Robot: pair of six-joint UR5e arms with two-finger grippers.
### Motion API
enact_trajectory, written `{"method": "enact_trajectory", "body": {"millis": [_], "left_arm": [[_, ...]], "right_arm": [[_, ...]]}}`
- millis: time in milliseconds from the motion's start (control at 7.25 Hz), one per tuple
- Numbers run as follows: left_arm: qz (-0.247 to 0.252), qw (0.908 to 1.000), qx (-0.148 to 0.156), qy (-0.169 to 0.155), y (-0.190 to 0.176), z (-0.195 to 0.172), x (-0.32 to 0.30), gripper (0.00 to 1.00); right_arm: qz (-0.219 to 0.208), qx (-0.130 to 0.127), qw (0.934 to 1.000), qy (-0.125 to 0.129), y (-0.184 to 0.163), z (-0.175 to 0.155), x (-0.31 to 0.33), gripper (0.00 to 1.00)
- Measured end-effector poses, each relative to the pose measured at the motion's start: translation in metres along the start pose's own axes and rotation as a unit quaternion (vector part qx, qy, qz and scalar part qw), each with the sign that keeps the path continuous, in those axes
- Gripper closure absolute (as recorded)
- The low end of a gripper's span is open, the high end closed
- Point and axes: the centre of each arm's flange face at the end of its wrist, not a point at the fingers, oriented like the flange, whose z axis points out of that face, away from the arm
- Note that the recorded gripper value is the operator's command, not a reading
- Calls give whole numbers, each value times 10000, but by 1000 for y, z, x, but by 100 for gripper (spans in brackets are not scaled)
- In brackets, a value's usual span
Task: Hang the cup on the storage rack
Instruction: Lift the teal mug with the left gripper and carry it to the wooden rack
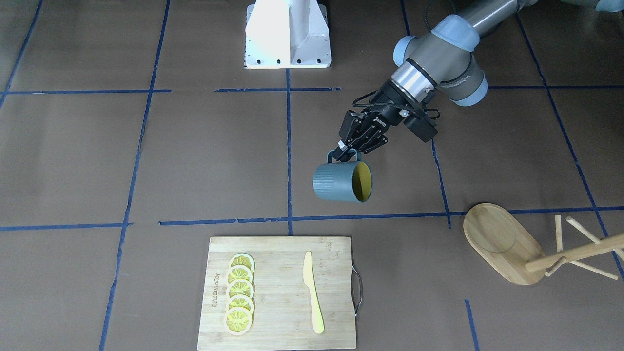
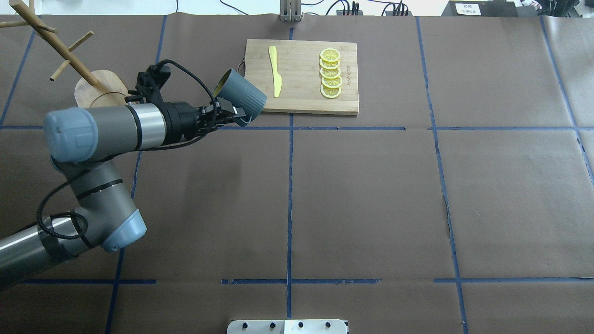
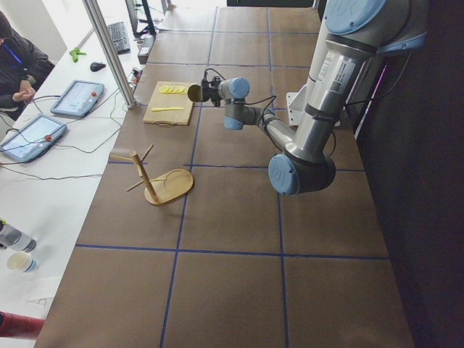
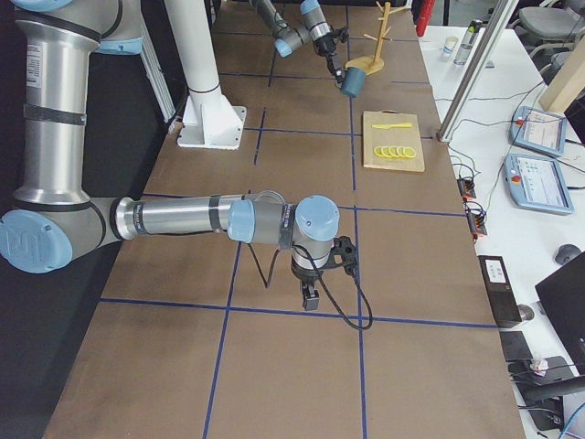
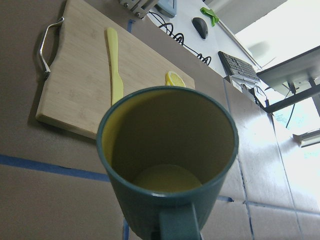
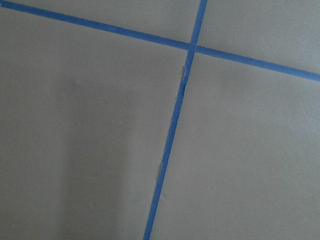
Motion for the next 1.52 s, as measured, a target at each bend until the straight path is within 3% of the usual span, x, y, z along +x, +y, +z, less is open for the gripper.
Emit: {"method": "enact_trajectory", "body": {"millis": [138,276,552,828,966,1241,1517], "left_arm": [[-713,9972,5,219,-25,-17,8,100],[-1445,9885,51,454,-47,-33,15,100],[-2814,9556,153,862,-86,-68,15,100],[-3779,9178,92,1218,-112,-98,9,100],[-4086,9017,4,1416,-122,-113,-5,100],[-4388,8802,-205,1795,-147,-142,-55,100],[-4460,8751,-216,1866,-182,-170,-95,100]], "right_arm": [[-8,8,10000,2,-1,-1,0,0],[-18,18,10000,5,-3,-2,-1,0],[-22,23,10000,7,-4,-2,-1,0],[-25,20,10000,12,-4,-2,-1,0],[-27,20,10000,13,-4,-2,-1,0],[-27,18,10000,13,-4,-2,-1,0],[-31,23,10000,14,-4,-2,-1,0]]}}
